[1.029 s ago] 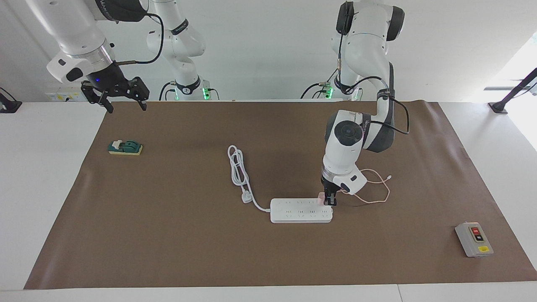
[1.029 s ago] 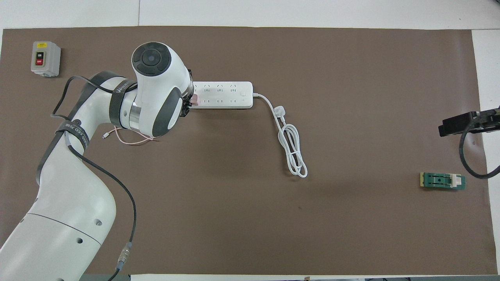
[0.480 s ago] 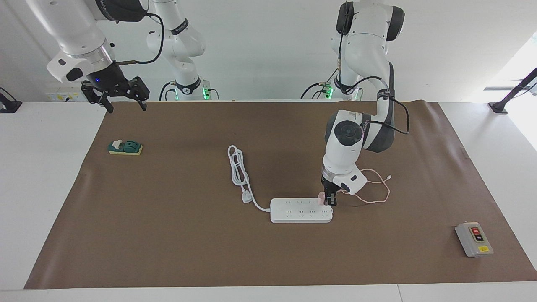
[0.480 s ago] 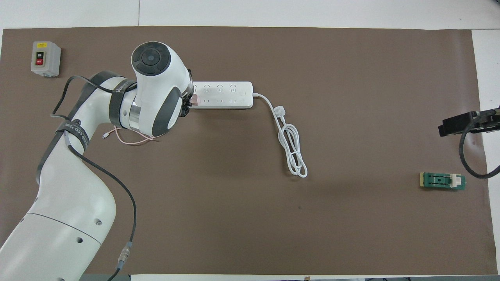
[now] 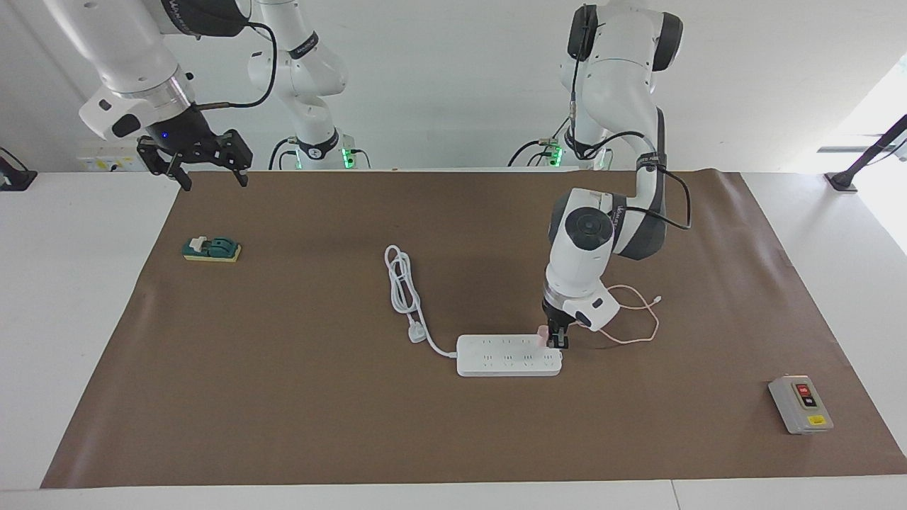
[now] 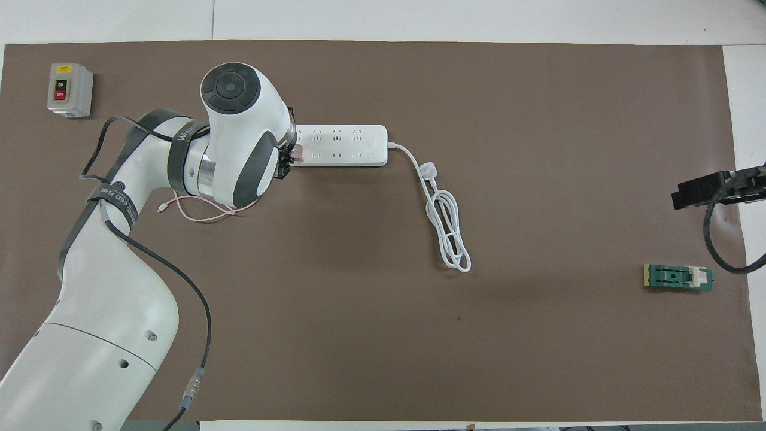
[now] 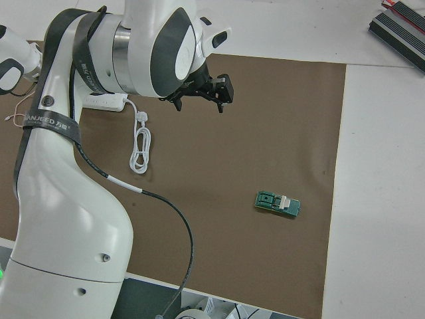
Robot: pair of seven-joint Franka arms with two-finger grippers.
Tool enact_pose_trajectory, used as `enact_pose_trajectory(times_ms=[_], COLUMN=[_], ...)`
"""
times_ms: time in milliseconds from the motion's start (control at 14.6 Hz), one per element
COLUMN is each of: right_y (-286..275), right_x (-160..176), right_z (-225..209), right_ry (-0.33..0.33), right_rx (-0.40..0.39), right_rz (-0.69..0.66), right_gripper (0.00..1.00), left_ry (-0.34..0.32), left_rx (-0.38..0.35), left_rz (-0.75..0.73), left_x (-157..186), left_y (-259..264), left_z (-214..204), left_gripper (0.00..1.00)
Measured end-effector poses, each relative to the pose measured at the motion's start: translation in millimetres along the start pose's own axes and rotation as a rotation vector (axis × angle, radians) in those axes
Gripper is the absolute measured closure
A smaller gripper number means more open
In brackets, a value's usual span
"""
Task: Plug charger into power strip
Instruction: 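Push the charger prongs into the strip socket with the left gripper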
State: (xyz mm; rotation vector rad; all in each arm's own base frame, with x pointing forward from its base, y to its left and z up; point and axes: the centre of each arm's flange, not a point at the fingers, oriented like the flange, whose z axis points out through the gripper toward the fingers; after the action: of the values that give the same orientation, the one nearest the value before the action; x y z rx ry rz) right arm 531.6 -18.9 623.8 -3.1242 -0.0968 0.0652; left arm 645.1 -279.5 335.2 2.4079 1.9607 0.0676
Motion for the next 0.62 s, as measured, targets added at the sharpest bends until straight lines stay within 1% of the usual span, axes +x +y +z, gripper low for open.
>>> enact_pose_trajectory(times_ms=[137,480,549,617], right_y=[0,0,0,0], right_x=[0,0,0,0], right_z=[0,0,0,0], right_ry=[0.000,0.000,0.000,0.000], right_rx=[0.000,0.000,0.000,0.000], right_rz=[0.000,0.000,0.000,0.000], right_gripper=[0.00,0.00,0.00,0.00], left_ry=[-0.011,-0.015,-0.008,0.001], left_rx=[0.007,0.036,0.068,0.097], left_rz=[0.007,0.000,-0.005,-0.012], left_x=[2,3,6,12], left_y=[1,6,5,5], left_z=[0,-1,0,-4], left_gripper=[0.69,0.69,0.65,0.53])
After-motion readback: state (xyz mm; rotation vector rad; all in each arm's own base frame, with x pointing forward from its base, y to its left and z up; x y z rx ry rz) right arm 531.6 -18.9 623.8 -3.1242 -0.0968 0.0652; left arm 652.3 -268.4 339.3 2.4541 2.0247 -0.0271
